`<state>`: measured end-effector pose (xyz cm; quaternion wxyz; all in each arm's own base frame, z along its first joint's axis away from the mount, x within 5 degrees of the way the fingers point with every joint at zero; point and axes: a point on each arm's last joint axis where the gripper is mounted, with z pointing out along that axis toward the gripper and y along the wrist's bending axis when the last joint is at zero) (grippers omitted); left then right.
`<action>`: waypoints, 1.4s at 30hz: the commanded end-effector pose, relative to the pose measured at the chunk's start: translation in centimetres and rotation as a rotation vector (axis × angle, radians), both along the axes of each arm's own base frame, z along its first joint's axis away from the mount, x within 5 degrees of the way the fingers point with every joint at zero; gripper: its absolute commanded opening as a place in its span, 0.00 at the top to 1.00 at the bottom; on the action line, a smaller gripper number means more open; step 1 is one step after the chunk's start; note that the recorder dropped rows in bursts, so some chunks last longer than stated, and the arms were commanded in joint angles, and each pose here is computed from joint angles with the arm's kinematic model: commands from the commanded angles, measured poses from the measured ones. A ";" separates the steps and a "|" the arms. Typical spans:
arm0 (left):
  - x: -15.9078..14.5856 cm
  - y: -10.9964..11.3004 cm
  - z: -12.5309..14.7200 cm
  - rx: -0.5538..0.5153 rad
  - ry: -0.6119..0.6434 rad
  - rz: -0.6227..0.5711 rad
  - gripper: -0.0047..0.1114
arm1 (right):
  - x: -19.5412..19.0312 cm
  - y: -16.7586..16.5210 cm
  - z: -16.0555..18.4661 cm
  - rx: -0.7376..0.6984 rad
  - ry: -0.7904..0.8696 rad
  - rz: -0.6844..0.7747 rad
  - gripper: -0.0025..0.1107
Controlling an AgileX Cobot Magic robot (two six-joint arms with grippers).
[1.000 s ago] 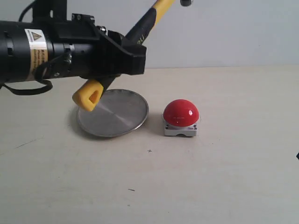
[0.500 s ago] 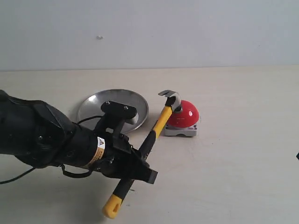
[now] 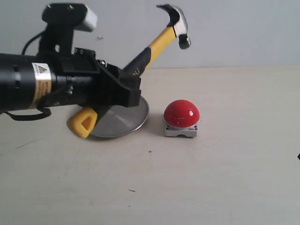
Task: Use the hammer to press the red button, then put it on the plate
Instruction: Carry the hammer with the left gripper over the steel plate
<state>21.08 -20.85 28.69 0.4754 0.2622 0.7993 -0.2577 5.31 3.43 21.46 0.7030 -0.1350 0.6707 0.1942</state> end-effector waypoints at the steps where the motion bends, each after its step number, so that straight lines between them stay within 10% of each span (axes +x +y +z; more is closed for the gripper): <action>1: -0.9 1.2 3.0 -0.071 -0.076 0.022 0.96 | 0.0 0.0 -0.2 -0.001 0.004 -0.005 0.98; 21: 6.2 10.2 -0.4 -0.319 0.292 0.091 0.96 | 0.0 0.0 -0.2 -0.003 0.004 -0.005 0.98; 42: 14.7 7.7 -12.7 -0.445 0.518 0.165 0.96 | 0.0 0.0 -0.2 -0.003 0.004 -0.005 0.98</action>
